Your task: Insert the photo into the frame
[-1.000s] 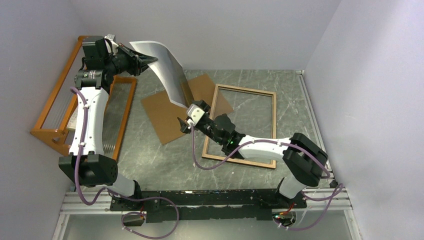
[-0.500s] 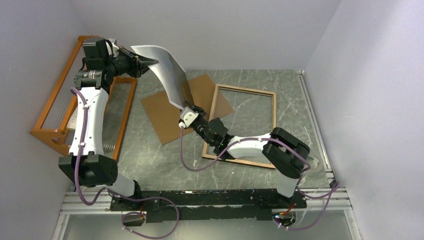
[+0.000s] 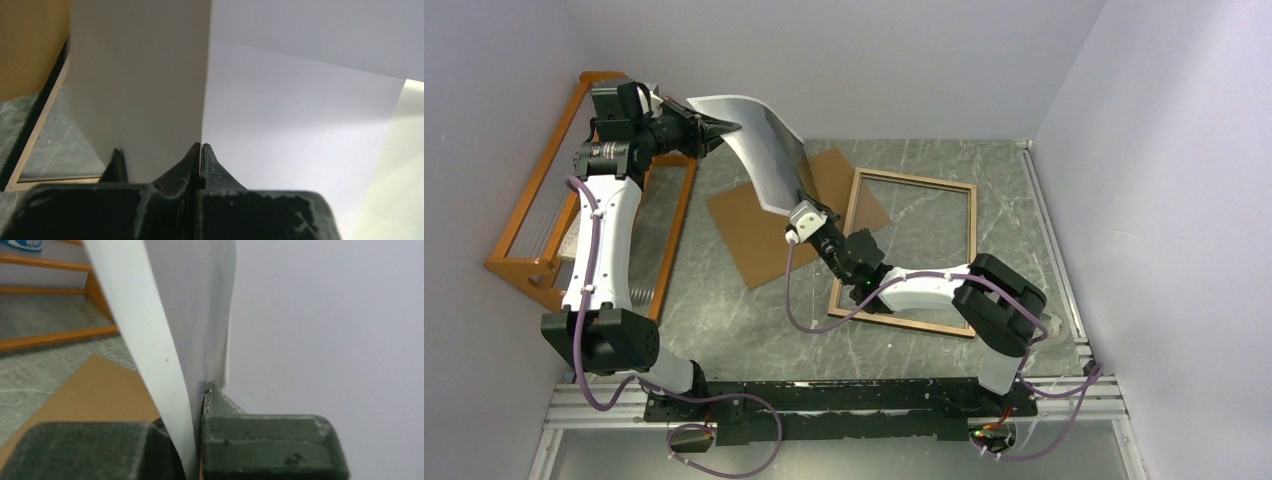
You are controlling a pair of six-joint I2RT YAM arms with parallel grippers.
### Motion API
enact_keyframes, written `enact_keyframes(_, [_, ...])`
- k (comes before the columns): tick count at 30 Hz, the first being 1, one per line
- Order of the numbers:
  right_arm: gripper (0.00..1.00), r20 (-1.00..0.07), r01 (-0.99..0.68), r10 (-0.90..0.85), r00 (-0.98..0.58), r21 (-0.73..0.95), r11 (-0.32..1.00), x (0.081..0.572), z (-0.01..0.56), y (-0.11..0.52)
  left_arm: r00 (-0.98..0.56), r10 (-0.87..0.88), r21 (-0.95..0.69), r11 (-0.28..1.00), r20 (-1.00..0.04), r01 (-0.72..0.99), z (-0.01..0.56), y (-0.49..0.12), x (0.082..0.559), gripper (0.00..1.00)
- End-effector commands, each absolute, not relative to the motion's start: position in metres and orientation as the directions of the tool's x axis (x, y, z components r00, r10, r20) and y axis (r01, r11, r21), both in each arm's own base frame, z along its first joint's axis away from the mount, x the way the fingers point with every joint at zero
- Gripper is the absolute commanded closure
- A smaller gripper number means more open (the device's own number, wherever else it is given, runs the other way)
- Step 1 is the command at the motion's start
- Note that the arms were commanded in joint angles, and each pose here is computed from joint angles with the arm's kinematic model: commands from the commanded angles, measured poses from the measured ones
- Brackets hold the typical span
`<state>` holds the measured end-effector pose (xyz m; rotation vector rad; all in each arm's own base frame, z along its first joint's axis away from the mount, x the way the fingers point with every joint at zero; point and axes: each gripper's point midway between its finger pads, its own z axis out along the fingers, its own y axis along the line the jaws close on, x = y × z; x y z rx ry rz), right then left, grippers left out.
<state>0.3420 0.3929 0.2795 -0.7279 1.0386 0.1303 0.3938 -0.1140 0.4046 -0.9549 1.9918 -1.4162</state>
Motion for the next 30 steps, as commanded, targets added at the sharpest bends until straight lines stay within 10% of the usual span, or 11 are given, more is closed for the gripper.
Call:
enact_keyframes(1, [1.00,-0.839,-0.461,-0.136,0.527,-0.416,0.784,0.333,0.314,0.383,-0.614,-0.784,-0.959,0.237,-0.093,-0.158,0.433,-0.112,0.379,0.97])
enact_keyframes(4, [1.00,-0.850,-0.492,-0.120,0.514,-0.406,0.770,0.330,0.317,0.383,-0.610,-0.783,-0.959,0.250,-0.119,-0.134,0.438,-0.111,0.380,0.88])
enact_keyframes(11, [1.00,-0.894,-0.603,-0.002,0.448,-0.304,0.737,0.323,0.339,0.378,-0.572,-0.770,-0.938,0.345,-0.282,-0.003,0.456,-0.105,0.382,0.10])
enact_keyframes(22, [1.00,-0.963,-0.750,0.109,0.247,-0.119,0.651,0.327,0.375,0.350,-0.370,-0.617,-0.706,0.684,-0.695,0.184,0.490,-0.076,0.368,0.06])
enact_keyframes(30, [1.00,-0.958,-0.772,0.078,0.277,-0.173,0.612,0.318,0.416,0.307,-0.293,-0.515,-0.574,0.801,-0.805,0.169,0.490,-0.058,0.364,0.06])
